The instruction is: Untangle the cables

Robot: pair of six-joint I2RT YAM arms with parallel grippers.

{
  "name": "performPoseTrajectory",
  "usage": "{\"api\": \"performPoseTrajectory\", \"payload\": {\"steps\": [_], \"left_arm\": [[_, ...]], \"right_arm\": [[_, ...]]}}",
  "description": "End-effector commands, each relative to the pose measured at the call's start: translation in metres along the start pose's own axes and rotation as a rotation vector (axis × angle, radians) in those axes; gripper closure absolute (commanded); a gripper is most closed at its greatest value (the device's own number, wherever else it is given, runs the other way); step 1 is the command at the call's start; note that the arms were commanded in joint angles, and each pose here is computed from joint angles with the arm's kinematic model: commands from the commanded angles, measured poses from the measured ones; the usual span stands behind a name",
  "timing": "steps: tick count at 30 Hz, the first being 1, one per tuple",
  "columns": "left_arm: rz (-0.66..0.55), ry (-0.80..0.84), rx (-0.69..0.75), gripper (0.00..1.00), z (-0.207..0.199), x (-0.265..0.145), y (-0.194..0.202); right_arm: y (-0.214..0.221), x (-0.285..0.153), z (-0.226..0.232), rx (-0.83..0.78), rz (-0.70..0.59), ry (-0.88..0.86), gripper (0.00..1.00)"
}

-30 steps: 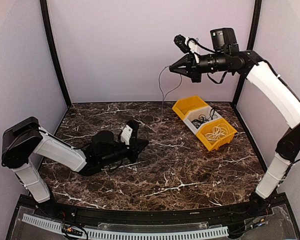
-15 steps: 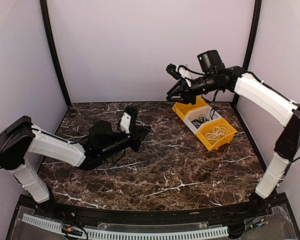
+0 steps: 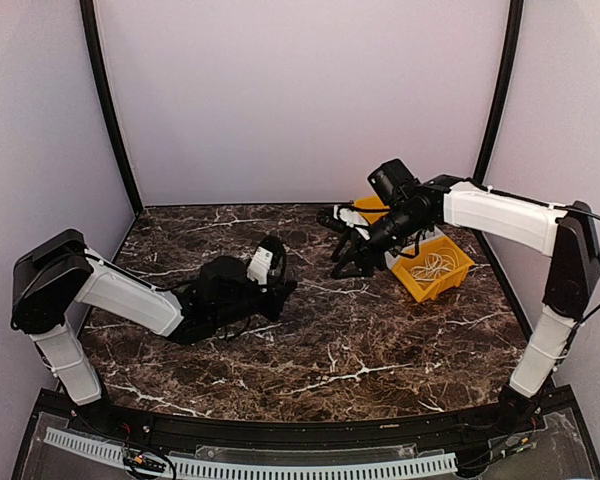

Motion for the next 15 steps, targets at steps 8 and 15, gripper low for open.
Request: {"api": "performPoseTrajectory", "payload": {"steps": [8, 15], "left_arm": [[0.337, -0.193, -0.035, 0.91, 0.013, 0.022, 0.031], [0.272, -0.162, -0.039, 0.63, 0.008, 0.014, 0.01]], "right_arm": [[0.011, 0.047, 0.019, -0.087, 0.075, -0.076, 0.49], [0.016, 0.038, 0.024, -0.103, 0.088, -0.024, 0.46]]}}
Point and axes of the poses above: each gripper's point midway between its finger pads, its own x axis out along the fingers, its own z axis along the line the jaws close on, y = z × x, the point moved 10 cm from there along -x, back along the fingers, and after that the axes turned 3 degrees about -x, right-handed, at the moved point
